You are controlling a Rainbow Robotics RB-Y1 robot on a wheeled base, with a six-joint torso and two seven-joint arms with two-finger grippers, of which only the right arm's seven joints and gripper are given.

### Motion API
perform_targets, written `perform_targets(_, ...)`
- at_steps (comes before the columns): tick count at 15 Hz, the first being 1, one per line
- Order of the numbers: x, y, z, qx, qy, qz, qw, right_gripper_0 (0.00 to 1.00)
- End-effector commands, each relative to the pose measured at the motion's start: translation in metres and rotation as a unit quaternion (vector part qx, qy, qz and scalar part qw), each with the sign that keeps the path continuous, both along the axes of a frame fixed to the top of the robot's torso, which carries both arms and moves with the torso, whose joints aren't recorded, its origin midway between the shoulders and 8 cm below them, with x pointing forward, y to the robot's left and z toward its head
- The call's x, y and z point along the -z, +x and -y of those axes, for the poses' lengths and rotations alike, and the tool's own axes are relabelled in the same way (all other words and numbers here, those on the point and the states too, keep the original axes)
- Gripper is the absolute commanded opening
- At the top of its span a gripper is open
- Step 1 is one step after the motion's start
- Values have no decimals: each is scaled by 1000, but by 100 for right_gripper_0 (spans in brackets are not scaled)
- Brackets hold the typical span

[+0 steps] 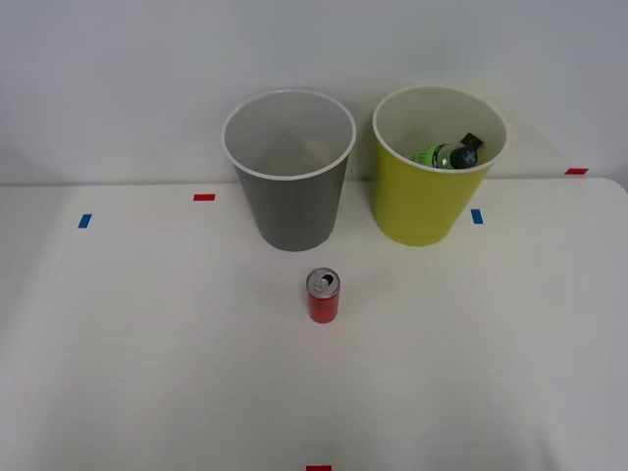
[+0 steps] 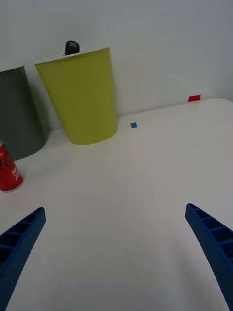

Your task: Put cans in the gray bin, plastic bottles in the light green bin

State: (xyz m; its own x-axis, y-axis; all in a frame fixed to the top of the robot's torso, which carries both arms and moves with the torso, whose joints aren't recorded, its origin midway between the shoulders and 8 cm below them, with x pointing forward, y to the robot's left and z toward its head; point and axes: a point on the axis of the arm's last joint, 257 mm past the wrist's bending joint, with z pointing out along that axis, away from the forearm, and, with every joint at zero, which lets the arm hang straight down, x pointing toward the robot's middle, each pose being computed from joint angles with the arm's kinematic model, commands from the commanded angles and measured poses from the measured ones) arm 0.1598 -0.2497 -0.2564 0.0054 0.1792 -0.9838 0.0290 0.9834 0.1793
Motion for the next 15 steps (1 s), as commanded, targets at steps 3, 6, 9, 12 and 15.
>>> perform_targets(3, 3, -11, -3, -25, -2, 5, 1000, 100)
perform_targets(6, -6, -15, -14, -63, 33, 18, 997, 100)
perform_targets(9, -6, -15, -13, -72, 17, 16, 997, 100)
perform_targets(12, -5, -13, -14, -86, 10, 14, 996, 100)
perform_targets(15, -4, -13, -15, -92, 14, 11, 996, 100)
